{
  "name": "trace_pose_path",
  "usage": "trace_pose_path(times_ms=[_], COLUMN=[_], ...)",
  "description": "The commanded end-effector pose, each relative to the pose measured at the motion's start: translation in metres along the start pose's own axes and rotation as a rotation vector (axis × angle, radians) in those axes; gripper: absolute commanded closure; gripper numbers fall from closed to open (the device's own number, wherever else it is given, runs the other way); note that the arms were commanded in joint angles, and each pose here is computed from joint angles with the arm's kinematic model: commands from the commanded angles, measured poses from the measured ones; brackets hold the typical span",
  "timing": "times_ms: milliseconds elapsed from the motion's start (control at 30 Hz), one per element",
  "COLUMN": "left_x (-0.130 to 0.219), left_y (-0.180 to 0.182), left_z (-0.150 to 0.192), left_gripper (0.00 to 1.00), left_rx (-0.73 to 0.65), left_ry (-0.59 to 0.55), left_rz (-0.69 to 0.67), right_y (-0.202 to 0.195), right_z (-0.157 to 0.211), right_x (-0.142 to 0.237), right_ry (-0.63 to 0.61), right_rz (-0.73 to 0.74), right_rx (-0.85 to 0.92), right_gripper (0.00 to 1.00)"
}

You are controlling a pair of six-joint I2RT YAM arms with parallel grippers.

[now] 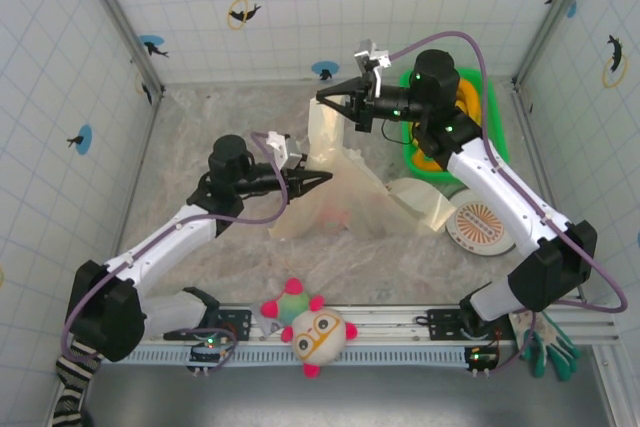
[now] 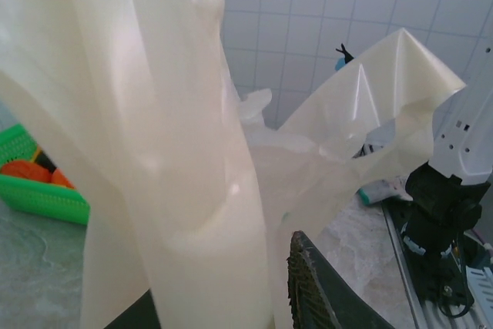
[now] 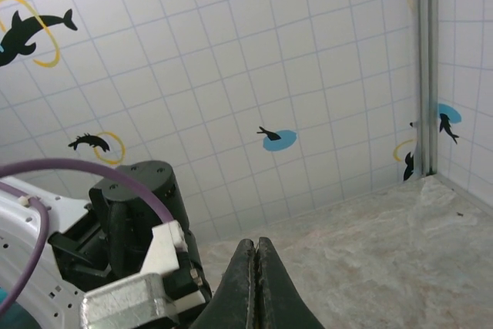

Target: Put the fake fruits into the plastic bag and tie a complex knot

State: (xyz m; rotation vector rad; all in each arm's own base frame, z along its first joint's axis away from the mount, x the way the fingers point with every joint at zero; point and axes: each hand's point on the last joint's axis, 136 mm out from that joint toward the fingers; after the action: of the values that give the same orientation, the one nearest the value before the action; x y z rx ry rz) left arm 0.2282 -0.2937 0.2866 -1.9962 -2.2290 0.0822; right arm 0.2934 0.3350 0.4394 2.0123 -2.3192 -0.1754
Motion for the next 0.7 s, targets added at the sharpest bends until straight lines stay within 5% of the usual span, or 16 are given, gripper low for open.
trace_pose_path(times_ms=[0, 167, 467, 667], left_x=[0.003, 0.008, 0.046, 0.031], left_y=[-0.001, -0.002, 0.011, 0.028], left_z=[-0.001, -0.010, -0.091, -0.119], left_gripper=[0.70, 0.68, 0.27, 0.23], left_rx=[-0.010, -0.026, -0.149, -0.123], left_ry=[-0.023, -0.044, -0.149, -0.156], left_rz=[-0.005, -0.008, -0.124, -0.081], right_y=[0.017, 0.019, 0.024, 0.031], right_z=[-0.044, -0.046, -0.038, -0.035], right_x=[0.010, 0.009, 0.004, -0.004], right_ry=[-0.102, -0.105, -0.088, -0.086], right_rz=[0.005, 0.001, -0.028, -0.056], right_rx=[0.103, 0.108, 0.115, 0.143], right_gripper=[1.00, 1.00, 1.00, 1.00])
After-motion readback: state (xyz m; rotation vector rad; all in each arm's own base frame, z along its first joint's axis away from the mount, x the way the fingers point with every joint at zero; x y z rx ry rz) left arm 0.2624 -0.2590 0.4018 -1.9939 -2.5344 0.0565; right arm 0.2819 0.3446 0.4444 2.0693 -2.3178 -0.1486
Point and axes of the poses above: each hand's point on the last joint's axis, 136 mm out from that joint toward the fingers, its own x axis back along the fingers, its own y axis along the line the jaws close on, z = x × y, and after that the axes turned 5 degrees about x, right-handed
